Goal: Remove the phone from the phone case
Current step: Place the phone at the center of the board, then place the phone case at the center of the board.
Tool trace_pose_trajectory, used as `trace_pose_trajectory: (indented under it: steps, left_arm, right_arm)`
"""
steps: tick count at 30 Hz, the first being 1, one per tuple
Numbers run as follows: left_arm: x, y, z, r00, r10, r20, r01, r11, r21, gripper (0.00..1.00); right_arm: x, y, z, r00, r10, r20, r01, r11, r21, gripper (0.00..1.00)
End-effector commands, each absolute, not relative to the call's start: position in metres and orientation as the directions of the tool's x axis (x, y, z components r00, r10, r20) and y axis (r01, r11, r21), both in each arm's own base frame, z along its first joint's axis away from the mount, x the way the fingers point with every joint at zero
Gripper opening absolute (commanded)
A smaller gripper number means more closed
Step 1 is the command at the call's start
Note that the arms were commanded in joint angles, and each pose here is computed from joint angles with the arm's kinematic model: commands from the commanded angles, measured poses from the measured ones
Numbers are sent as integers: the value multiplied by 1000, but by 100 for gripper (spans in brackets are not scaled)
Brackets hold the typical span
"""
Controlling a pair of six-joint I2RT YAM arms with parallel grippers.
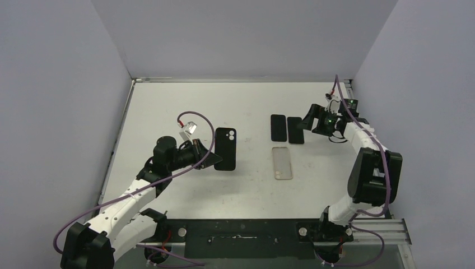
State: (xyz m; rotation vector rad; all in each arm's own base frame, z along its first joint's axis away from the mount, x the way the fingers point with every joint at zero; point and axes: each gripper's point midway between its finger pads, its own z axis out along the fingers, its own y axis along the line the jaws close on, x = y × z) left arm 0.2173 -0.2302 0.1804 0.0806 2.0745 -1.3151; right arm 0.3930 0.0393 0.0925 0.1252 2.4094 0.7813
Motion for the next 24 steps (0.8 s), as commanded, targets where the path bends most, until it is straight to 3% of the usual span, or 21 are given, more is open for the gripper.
trace_pose_trajectory:
  steps: [1,6,13,21,24]
  left_arm:
    - [223,-238,212,-730,-282,-623,475,446,-759,0]
    - [225,-242,212,-738,-299,-605,458,436,-775,0]
    - [230,-248,213,-739,-336,-584,432,429,-793,0]
    - [225,-261,219,-732,-340,-590,455,399,-796,0]
    - [223,-265,223,-723,-344,-600,471,390,-791,0]
  right_arm:
    - [370,57,130,-768,218,-603,-146,857,495,89]
    - [333,140,175,-728,209,-653,-294,765,573,89]
    - [277,248,222,-715,277,-642,-386,610,692,88]
    - [243,310,218,-738,188,-648,-449,579,680,84]
    - [242,319,214,-739,171,-652,-453,589,669,76]
